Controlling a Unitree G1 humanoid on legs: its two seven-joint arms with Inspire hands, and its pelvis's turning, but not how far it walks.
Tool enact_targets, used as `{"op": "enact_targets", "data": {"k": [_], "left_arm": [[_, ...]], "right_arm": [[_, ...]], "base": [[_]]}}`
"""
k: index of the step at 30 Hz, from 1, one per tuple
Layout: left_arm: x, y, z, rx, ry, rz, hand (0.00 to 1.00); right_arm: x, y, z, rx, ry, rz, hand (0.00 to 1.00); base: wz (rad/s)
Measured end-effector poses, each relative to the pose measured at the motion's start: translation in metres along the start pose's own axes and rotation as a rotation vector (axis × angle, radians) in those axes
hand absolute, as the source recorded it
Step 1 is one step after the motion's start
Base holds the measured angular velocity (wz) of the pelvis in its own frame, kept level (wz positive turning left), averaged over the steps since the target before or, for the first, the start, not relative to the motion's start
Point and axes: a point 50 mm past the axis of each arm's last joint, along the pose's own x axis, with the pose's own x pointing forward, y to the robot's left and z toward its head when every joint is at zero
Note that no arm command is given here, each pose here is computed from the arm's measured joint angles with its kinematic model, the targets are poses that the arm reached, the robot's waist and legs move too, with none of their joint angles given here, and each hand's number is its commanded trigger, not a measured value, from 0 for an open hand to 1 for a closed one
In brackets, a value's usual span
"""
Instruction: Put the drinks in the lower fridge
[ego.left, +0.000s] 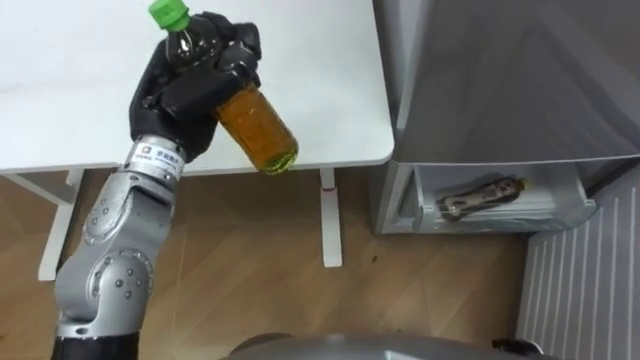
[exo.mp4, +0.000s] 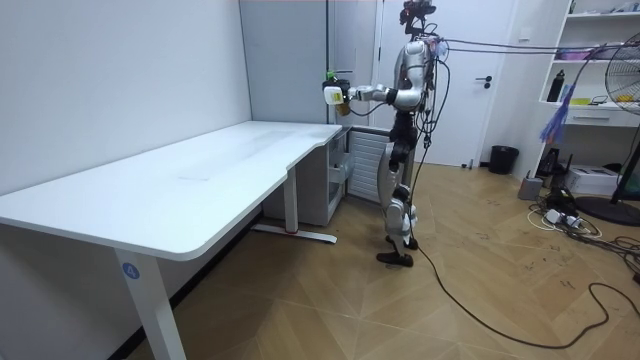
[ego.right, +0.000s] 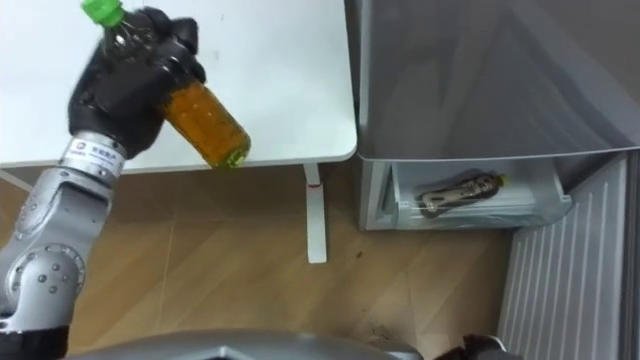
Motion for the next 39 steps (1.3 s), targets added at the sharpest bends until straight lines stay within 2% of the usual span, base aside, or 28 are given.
{"op": "enact_targets", "data": {"k": [3, 9, 16, 19, 24, 27, 32, 39], "left_arm": [[0.0, -0.003, -0.002, -0.007, 0.008, -0.026, 1.0], [-0.007, -0.003, -0.012, -0.139, 0.038, -0.045, 1.0], [-0.013, -0.004, -0.055, -0.217, 0.213, -0.045, 1.0], [-0.015, -0.003, -0.059, -0.221, 0.231, -0.04, 1.0], [-0.019, 0.012, -0.077, -0.246, 0.278, 0.042, 1.0], [-0.021, 0.018, -0.084, -0.19, 0.314, 0.073, 1.0], [-0.021, 0.015, -0.086, -0.142, 0.32, 0.055, 1.0], [-0.022, 0.012, -0.094, -0.005, 0.349, 0.025, 1.0]], "right_arm": [[0.0, 0.0, 0.006, 0.014, -0.023, 0.004, 0.0], [-0.002, 0.002, 0.023, -0.001, -0.089, 0.009, 0.0], [-0.008, 0.002, 0.056, -0.025, -0.224, 0.005, 0.0], [-0.008, 0.003, 0.058, -0.037, -0.228, 0.008, 0.0], [-0.011, 0.013, 0.068, -0.112, -0.281, 0.017, 0.0], [-0.018, 0.016, 0.085, -0.154, -0.359, 0.01, 0.0], [-0.029, 0.025, 0.107, -0.185, -0.481, 0.029, 0.0], [-0.053, 0.051, 0.131, -0.326, -0.658, 0.184, 0.0]], "base": [[0.01], [0.0], [0.01], [0.01], [-0.07], [0.03], [0.04], [0.01]]}}
